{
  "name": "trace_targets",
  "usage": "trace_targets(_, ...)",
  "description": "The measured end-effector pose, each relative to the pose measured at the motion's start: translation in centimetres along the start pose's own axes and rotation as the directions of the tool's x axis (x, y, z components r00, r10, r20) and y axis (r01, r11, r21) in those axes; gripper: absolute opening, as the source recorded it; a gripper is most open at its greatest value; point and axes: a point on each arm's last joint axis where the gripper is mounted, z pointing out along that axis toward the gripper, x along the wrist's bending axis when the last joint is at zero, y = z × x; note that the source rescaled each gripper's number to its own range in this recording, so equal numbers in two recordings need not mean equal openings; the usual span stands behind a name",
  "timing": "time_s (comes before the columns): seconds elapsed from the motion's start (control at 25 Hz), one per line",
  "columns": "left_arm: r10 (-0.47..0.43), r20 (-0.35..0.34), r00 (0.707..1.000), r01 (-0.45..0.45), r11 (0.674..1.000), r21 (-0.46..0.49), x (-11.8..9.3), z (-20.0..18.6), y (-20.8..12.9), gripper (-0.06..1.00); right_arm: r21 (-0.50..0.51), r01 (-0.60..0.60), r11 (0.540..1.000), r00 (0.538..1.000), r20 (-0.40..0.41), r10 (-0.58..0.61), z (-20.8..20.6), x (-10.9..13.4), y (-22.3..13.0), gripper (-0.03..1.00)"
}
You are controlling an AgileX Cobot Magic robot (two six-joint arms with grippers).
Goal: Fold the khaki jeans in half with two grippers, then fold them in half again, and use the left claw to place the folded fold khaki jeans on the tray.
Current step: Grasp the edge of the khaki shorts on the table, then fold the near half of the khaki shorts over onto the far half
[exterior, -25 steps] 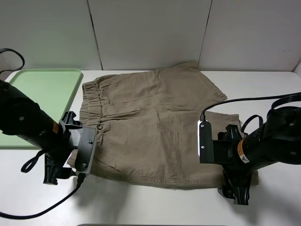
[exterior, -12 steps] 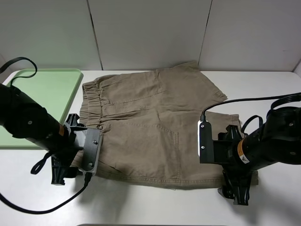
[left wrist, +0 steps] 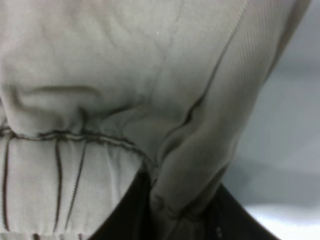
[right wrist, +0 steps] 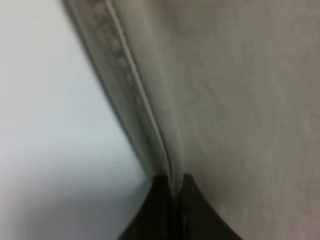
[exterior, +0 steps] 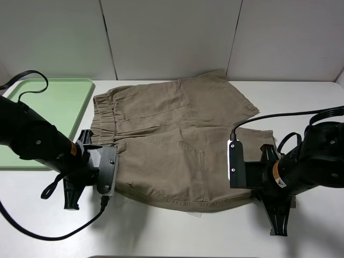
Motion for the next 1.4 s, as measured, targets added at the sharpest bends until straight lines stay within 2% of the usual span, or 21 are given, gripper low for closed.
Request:
trace_targets(0.36,0.001,0.0,1.0,-0.001,1.0,0.0,0.0,0.0,0.0,0.08,0.004,0.006,1.0,1.0,0.002,-0.006,-0.1,0.0,0.0,0.0)
trace_targets(0.64,-0.021,-0.004,1.0,0.021,1.0,0.0,0.0,-1.2,0.0,0.08,-0.053,-0.005,0.999,0.998,0.065,0.008,-1.8,-0.5,0.1,0.0)
trace_targets(0.8,-0.002,0.003,1.0,0.002,1.0,0.005,-0.3,-2.8,0.3,0.08,-0.086,-0.022,0.996,0.994,0.101,0.03,-2.9,-0.7,0.2,0.0)
trace_targets(0.92,0.014,0.034,0.999,-0.015,1.0,0.024,-0.9,-3.6,0.5,0.08,-0.073,-0.031,0.997,0.994,0.099,0.038,-3.0,-0.7,0.0,0.0)
trace_targets(1.08,0.034,0.128,0.991,-0.045,0.996,0.082,-1.9,-3.9,0.1,0.08,-0.056,-0.048,0.997,0.995,0.086,0.053,-3.0,-0.6,-0.1,0.0)
trace_targets(1.24,0.067,0.185,0.98,-0.087,0.991,0.106,-2.6,-4.1,0.4,0.08,-0.045,-0.069,0.997,0.995,0.075,0.072,-3.1,-0.5,-0.3,0.0)
trace_targets(1.4,0.114,0.222,0.968,-0.143,0.983,0.116,-3.6,-4.6,1.1,0.08,-0.047,0.006,0.999,0.996,0.091,-0.002,-4.4,0.3,0.2,0.0)
